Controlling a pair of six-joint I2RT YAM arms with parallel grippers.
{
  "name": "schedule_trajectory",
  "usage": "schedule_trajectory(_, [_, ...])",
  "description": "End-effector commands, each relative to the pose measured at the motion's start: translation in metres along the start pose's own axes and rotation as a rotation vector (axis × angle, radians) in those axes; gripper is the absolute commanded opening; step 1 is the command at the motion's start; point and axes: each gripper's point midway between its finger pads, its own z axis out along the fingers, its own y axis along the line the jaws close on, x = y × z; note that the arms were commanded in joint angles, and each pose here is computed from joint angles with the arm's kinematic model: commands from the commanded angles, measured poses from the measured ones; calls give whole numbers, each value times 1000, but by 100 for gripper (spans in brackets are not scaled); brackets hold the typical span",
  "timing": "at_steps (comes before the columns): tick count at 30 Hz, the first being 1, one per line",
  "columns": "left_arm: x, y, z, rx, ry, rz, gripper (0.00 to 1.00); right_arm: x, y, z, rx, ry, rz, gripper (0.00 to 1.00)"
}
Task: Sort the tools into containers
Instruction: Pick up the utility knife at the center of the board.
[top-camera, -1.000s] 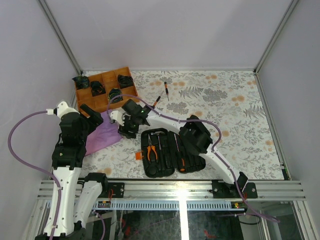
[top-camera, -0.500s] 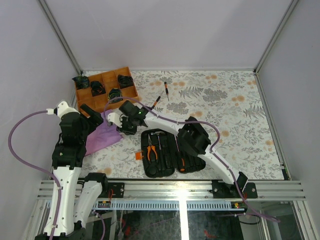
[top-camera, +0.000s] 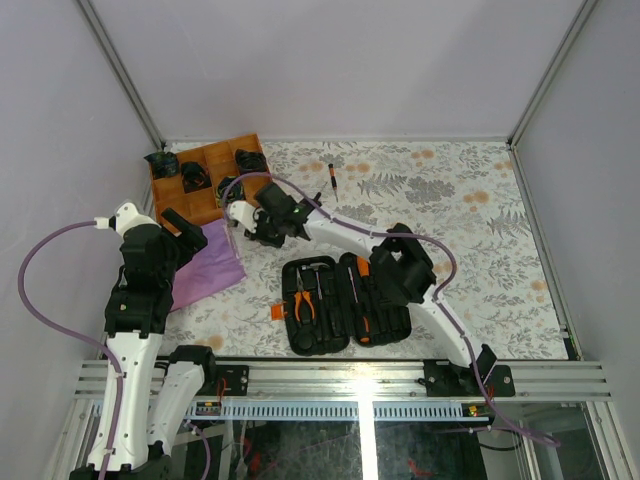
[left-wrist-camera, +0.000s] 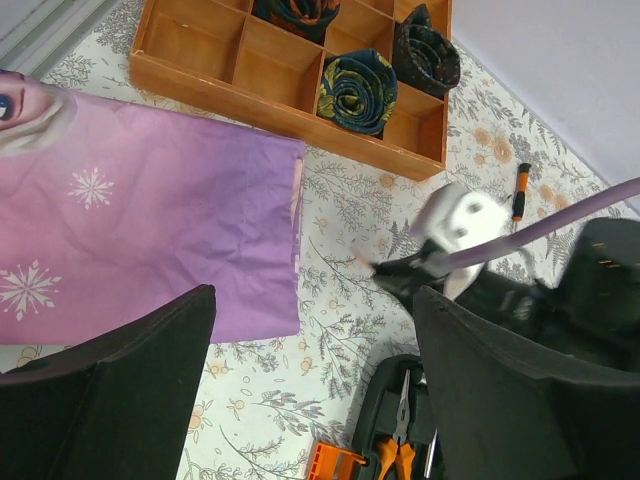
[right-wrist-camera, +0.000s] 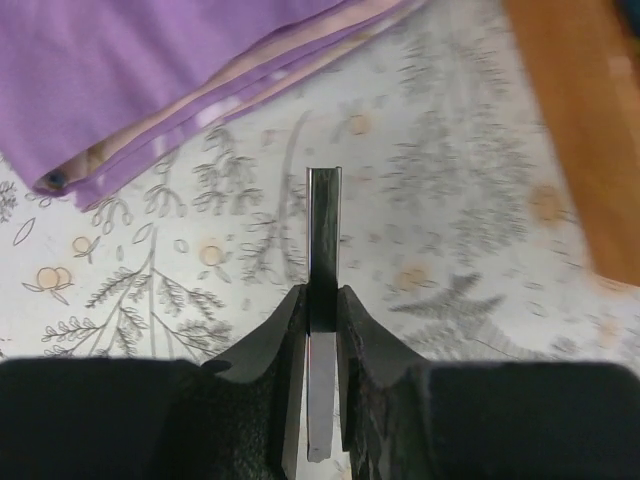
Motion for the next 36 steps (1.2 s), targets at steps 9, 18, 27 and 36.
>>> schedule_trajectory(9, [0, -11, 0, 62, 12, 17, 79, -73, -72, -107, 185, -302, 265, 6])
schedule_trajectory(18, [14, -68, -10, 376, 112, 7, 80, -60, -27, -178, 95, -429, 569, 0])
schedule_trajectory(27, [27, -128, -26, 713, 218, -74, 85, -48, 23, -235, -92, -607, 835, 0])
schedule_trajectory(36, [46, -193, -62, 985, 238, -95, 88, -67, 53, -280, -309, -801, 933, 0])
